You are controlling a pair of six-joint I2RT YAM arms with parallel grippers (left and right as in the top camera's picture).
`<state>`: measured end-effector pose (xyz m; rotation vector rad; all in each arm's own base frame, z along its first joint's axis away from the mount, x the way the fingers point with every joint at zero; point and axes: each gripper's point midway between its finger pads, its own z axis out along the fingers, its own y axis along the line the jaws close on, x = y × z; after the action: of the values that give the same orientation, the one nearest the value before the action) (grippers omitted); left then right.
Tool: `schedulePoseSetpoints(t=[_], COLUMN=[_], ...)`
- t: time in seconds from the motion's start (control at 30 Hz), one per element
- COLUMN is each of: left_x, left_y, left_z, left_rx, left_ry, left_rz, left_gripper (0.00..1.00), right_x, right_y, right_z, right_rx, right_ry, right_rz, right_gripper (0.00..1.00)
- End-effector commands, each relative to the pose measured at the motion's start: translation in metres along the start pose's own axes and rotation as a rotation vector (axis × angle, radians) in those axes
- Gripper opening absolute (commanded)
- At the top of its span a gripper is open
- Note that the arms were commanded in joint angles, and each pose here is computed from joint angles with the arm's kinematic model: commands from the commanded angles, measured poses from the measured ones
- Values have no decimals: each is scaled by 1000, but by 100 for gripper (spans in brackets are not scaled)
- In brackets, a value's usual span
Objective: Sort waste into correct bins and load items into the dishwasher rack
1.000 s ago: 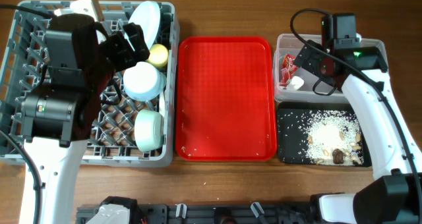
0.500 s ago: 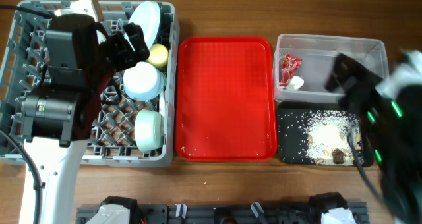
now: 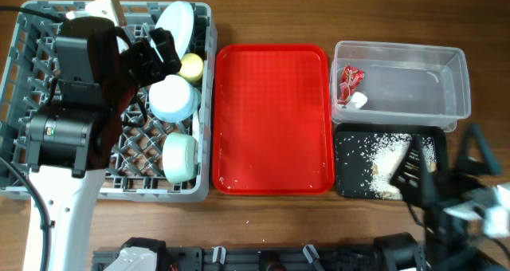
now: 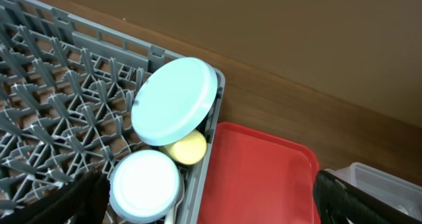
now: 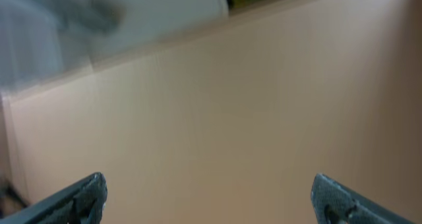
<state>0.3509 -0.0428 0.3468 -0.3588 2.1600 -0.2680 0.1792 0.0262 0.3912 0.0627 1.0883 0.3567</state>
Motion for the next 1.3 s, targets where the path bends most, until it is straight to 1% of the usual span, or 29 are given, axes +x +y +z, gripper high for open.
schedulePoseSetpoints(t=[0.0, 0.07, 0.17, 0.2, 0.23, 0.3, 0.33, 0.37, 0.73, 0.83, 0.93, 0.97, 1.0, 1.07, 1.13, 1.2, 1.27], left_x=[-1, -1, -1, -1, -1, -1, -1, -1, 1, 0, -11, -17, -19, -16, 1, 34, 76], left_y=[1, 1, 1, 1, 1, 1, 1, 1, -3, -4, -4, -4, -3, 6, 16, 34, 50], left_z=[0, 0, 0, 0, 0, 0, 0, 0, 0, -7, -64, -105, -131, -211, -250, -284, -299], left_rx=[3, 3, 4, 3, 3, 3, 3, 3, 13, 19, 75, 119, 147, 226, 269, 289, 304], left_ry=[0, 0, 0, 0, 0, 0, 0, 0, 3, -8, -121, -211, -270, -453, -516, -542, -504], left_rz=[-10, -10, -10, -10, -10, -10, -10, -10, -3, -3, -11, -18, -23, -22, -24, -25, -19], left_gripper=[100, 100, 100, 100, 100, 100, 100, 100, 100, 100, 100, 100, 100, 100, 100, 100, 100], right_x=[62, 102, 139, 159, 175, 208, 217, 217, 219, 219, 219, 219, 219, 219, 219, 219, 219], right_y=[-5, -16, -25, -30, -34, -42, -43, -42, -43, -43, -43, -43, -43, -43, -43, -43, -43], right_z=[-6, -11, -17, -21, -25, -39, -43, -43, -44, -44, -44, -44, -44, -44, -44, -44, -44], right_rx=[-43, -26, -7, 5, 18, 77, 86, 86, 89, 89, 89, 89, 89, 89, 89, 89, 89], right_ry=[66, 134, 213, 259, 298, 440, 480, 483, 489, 489, 489, 489, 489, 489, 489, 489, 489], right_rz=[-16, -6, -5, 0, 21, 113, 143, 162, 162, 162, 162, 162, 162, 162, 162, 163, 163], right_gripper=[100, 100, 100, 99, 100, 100, 100, 100, 99, 100, 100, 100, 100, 100, 100, 100, 100])
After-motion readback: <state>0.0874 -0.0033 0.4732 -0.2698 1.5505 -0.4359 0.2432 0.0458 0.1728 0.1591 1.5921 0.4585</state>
